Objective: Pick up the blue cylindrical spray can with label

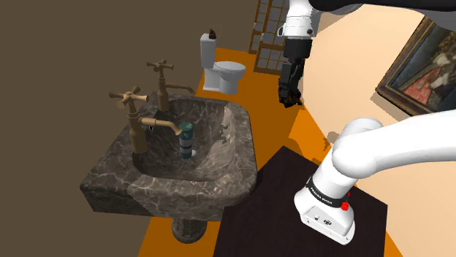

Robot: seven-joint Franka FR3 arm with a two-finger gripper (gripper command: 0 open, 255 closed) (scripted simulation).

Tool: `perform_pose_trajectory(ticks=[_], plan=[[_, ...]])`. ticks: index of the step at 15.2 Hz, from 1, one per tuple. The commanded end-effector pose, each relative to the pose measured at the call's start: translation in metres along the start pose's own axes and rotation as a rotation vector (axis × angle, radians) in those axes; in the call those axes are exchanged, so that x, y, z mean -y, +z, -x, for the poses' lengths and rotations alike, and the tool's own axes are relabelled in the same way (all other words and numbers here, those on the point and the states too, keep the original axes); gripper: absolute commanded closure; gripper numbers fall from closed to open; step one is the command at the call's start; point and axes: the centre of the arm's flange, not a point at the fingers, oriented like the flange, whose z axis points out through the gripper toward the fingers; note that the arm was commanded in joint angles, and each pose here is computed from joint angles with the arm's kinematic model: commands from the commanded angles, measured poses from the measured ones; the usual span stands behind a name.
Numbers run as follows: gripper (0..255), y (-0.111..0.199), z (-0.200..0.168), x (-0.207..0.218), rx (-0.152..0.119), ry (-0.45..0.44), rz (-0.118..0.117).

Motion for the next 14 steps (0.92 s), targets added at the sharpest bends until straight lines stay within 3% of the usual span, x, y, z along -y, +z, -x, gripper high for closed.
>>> perform_pose_trajectory(ticks=[1, 14], plan=[[0, 0.0, 0.0, 0.0, 0.0, 0.0, 0.0], [0, 0.087, -0.135, 0.031, -0.074, -0.029, 0.04]])
